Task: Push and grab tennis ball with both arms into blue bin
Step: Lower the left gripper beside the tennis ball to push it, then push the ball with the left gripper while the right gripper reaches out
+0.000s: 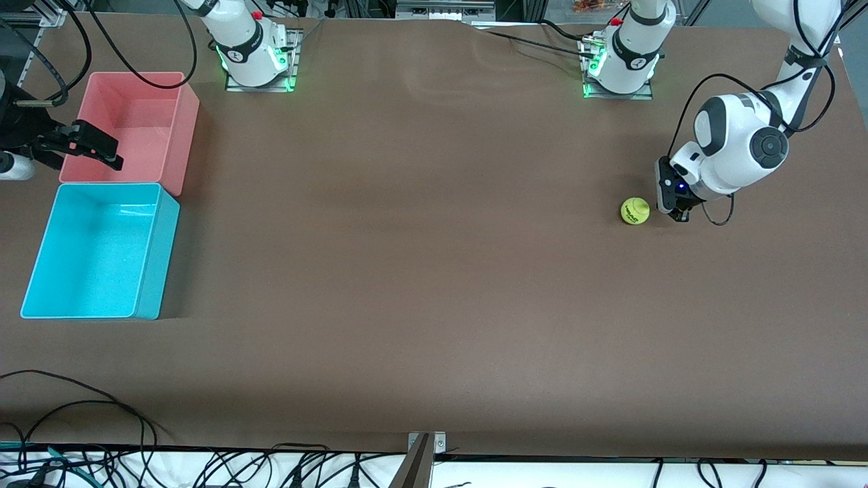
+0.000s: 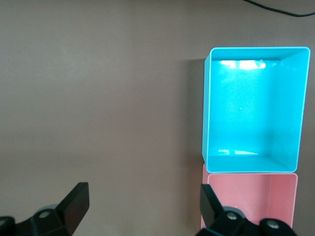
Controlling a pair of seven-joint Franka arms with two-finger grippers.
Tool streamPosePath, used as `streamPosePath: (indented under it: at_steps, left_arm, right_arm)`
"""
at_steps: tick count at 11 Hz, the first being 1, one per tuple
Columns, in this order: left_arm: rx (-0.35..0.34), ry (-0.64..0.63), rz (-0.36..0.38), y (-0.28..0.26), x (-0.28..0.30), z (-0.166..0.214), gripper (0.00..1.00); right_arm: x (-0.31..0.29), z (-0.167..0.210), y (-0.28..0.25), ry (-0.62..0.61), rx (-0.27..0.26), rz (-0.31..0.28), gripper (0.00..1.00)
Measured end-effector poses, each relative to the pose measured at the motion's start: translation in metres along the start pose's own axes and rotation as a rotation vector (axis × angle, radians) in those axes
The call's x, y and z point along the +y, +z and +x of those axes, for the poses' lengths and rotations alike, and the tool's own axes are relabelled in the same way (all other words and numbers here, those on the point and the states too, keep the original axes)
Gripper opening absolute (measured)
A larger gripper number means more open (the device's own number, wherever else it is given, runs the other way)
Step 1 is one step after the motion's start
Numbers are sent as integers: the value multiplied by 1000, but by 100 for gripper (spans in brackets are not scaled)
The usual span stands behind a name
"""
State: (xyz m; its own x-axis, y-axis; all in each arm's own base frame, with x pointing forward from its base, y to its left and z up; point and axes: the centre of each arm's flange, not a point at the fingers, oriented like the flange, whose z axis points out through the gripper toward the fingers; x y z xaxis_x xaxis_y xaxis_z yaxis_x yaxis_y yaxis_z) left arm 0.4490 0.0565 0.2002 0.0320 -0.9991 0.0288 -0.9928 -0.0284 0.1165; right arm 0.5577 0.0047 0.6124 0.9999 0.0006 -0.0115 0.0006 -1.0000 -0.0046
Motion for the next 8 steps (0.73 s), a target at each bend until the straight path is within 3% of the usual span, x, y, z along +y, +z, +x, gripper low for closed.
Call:
streamPosePath:
  at_steps: [8]
  left_arm:
    - [19,-29,14,17,-3,-3,1]
  right_arm:
    - [0,0,0,0,0,0,100]
